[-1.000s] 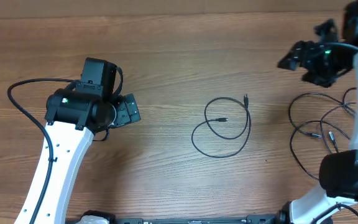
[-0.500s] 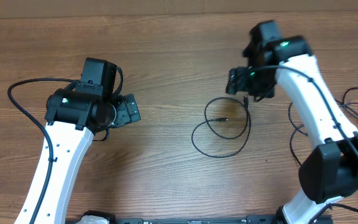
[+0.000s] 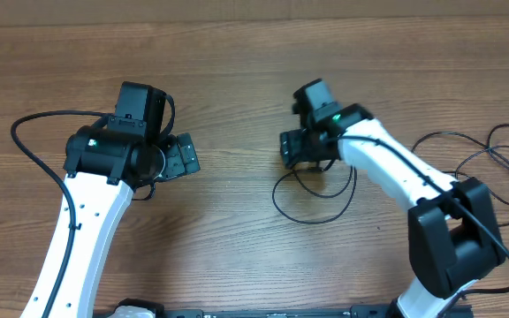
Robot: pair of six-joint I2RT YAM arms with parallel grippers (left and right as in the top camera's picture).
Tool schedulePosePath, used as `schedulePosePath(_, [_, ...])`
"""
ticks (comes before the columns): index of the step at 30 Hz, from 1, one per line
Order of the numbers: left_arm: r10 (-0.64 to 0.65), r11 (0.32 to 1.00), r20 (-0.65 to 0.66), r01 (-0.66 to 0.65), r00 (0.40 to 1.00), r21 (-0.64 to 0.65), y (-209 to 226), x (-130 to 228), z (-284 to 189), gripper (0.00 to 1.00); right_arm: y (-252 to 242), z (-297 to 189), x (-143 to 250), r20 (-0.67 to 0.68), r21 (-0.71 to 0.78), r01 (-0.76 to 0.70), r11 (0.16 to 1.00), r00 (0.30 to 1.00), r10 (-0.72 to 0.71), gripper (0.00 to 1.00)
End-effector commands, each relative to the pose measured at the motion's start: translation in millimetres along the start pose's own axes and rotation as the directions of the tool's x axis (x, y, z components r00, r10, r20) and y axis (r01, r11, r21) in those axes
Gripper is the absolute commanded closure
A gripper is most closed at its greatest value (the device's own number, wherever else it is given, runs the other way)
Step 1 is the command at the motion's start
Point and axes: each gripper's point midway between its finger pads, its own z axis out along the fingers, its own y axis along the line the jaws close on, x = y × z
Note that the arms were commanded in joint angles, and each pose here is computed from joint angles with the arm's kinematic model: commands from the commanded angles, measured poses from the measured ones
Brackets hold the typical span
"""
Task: Untangle cables
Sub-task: 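Move the right gripper back over the remaining center cable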
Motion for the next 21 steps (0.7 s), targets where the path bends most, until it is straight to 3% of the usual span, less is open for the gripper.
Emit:
schedulePosePath(1, [0.014,1.000,-0.004,-0.014,1.000,0.006,-0.4,-0.5,0.8,0.00,10.4,5.2,4.7,0.032,0.012,0.038,0.999,0.999,-0.038,0.21])
schedulePosePath(5, [0.015,1.000,-0.008,-0.015,1.000,0.004,0.2,0.5,0.8,0.00,9.9,18.7,7.7,0.067,0.067,0.038,0.997,0.997,-0.042,0.21])
schedulePosePath(8, [0.015,1.000,-0.008,-0.015,1.000,0.004,0.2,0.5,0.8,0.00,5.7,26.0,6.5,0.083,0.099,0.020,0.995,0.996,-0.029,0.27])
schedulePosePath(17, [0.015,1.000,-0.014,-0.015,1.000,0.001,1.0,2.0,0.8,0.00,6.5,41.2,1.2,0.101,0.092,-0.026,0.995,0.995,0.017,0.33])
schedulePosePath(21, [0.015,1.000,-0.017,-0.015,1.000,0.003,0.8,2.5,0.8,0.00,-2.1,55.4,7.0,0.090,0.121,-0.136,0.983,0.988,0.126,0.36])
